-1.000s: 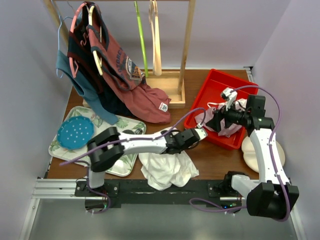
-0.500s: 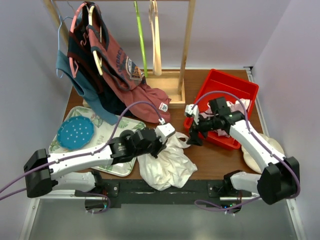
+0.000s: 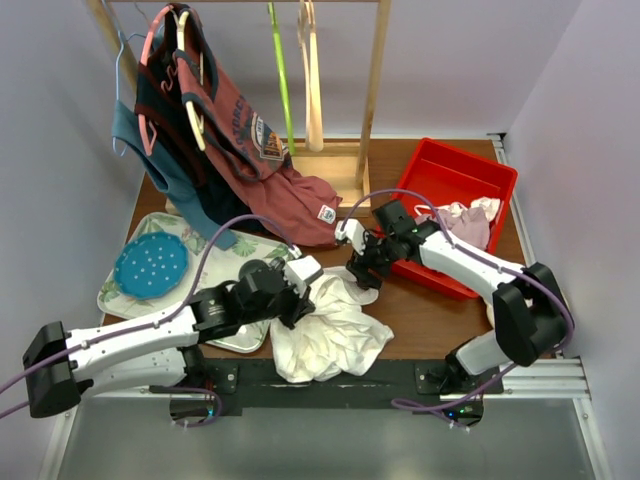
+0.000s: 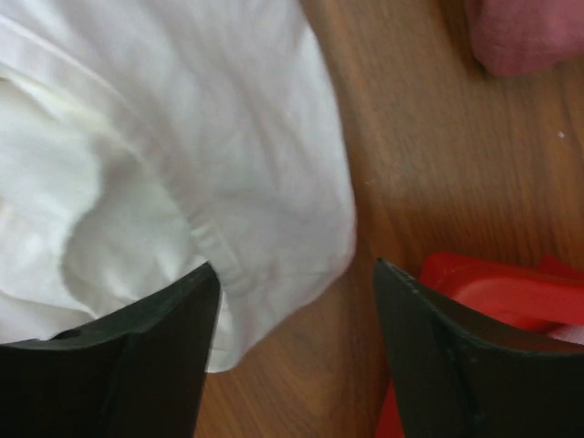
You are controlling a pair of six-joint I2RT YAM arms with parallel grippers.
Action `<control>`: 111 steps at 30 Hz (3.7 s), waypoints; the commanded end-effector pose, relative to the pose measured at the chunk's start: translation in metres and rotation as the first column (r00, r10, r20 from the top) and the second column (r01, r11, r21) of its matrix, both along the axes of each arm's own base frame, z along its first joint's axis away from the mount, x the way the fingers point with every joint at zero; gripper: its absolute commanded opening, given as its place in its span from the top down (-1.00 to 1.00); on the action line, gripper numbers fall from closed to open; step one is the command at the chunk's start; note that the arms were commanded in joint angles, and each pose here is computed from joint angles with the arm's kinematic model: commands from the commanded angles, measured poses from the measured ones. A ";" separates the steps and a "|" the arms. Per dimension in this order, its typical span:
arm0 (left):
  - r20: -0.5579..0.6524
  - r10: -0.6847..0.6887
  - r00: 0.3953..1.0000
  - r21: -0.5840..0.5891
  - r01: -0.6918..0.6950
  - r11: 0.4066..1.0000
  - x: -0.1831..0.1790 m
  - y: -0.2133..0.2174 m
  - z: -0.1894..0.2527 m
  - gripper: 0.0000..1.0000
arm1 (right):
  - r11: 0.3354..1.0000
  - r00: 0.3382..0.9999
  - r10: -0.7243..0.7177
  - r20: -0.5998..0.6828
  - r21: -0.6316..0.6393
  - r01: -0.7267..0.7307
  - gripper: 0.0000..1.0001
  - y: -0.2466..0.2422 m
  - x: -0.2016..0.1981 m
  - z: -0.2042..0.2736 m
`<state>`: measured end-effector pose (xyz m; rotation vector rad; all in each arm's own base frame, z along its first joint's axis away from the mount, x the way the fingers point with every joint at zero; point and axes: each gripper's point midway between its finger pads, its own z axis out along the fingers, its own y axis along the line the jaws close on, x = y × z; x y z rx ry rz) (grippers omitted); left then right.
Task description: Place the tank top on the hanger
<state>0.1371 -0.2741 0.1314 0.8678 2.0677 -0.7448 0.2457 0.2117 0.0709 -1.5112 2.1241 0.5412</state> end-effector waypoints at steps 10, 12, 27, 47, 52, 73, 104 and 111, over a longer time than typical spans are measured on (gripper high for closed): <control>0.023 0.042 0.999 -0.105 -0.039 0.994 0.012 0.012 0.036 1.00 | 0.998 0.970 -0.059 0.237 -0.023 0.066 1.00 0.003 0.067 0.113; 0.072 0.058 0.996 -0.142 -0.048 0.989 0.022 0.009 0.061 1.00 | 0.984 0.926 -0.176 0.335 0.072 0.161 1.00 -0.012 0.094 0.170; 0.282 0.055 0.958 -0.335 0.045 0.941 0.042 0.001 0.206 -0.73 | 0.923 0.907 0.074 0.414 0.317 -0.219 1.00 -0.001 -0.006 0.302; 0.075 0.300 0.951 -0.193 -0.282 0.940 0.110 -0.045 0.064 -0.84 | 0.945 0.899 -0.157 0.410 0.326 0.016 1.00 -0.022 0.017 0.289; 0.074 0.310 0.948 -0.186 -0.292 0.938 0.127 -0.066 0.055 -0.82 | 0.927 0.866 -0.241 0.439 0.367 0.072 1.00 -0.039 0.024 0.313; 0.044 0.305 0.951 -0.096 -0.300 0.949 0.143 -0.071 0.010 0.03 | 0.891 0.809 -0.375 0.452 0.417 0.180 1.00 -0.070 0.030 0.331; 0.471 0.314 0.825 -0.435 -0.093 0.896 0.077 0.054 0.387 1.00 | 0.836 0.510 -0.539 0.670 0.499 0.228 1.00 -0.131 0.005 0.466; 0.288 0.246 0.926 -0.327 -0.147 0.934 0.076 0.037 0.252 1.00 | 0.914 0.777 -0.370 0.510 0.351 0.204 1.00 -0.106 0.003 0.331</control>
